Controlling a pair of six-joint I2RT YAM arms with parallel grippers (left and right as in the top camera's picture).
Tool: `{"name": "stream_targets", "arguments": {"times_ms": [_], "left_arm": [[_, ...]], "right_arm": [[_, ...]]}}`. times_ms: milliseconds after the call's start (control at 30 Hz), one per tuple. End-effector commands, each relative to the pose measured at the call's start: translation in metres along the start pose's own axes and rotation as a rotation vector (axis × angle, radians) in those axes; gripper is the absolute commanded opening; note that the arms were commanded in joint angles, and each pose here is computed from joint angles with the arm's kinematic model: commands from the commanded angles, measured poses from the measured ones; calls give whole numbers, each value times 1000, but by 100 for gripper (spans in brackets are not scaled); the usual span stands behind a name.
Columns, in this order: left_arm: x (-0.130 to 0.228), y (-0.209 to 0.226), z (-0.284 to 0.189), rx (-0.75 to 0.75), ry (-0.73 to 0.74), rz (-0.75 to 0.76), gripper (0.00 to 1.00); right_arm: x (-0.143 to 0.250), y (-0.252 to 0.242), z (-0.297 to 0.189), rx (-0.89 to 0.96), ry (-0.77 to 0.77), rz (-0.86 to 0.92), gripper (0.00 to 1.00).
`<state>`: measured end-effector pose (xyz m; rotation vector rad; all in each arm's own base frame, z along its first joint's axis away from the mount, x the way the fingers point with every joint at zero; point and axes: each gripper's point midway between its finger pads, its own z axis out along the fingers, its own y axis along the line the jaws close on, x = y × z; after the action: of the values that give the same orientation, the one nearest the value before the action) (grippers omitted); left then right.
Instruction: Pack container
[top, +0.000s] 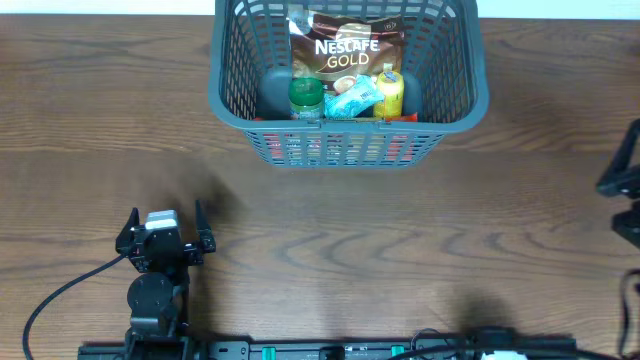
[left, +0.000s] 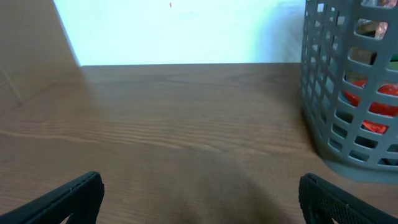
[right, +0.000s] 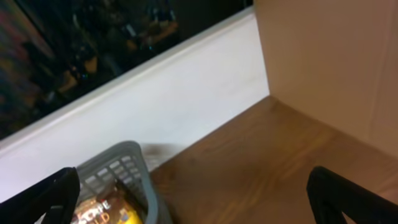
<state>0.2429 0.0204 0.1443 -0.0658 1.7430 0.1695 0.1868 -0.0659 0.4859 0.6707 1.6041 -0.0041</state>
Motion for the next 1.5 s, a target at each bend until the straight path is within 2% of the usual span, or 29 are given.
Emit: {"name": "stream_targets", "arguments": {"times_ms": [0,167,333,833,1167,1467], "left_arm": [[15,1,2,-6,32,16,99],[15,1,2,-6,32,16,99],[15,1,2,-6,32,16,98],[15,1,2,-6,32,16,98],[15,1,2,-6,32,16,98],[15,1,2,-6,32,16,99]], "right_arm": [[29,-9,6,-12,9,104,99],[82,-31,14,26,59,340,99],[111,-42,23,16,45,360,99],[140,-40,26,-199,-216,55,99],[169,-16,31,-378,-285,-153,99],[184,-19,30,-398,-296,-198,99]]}}
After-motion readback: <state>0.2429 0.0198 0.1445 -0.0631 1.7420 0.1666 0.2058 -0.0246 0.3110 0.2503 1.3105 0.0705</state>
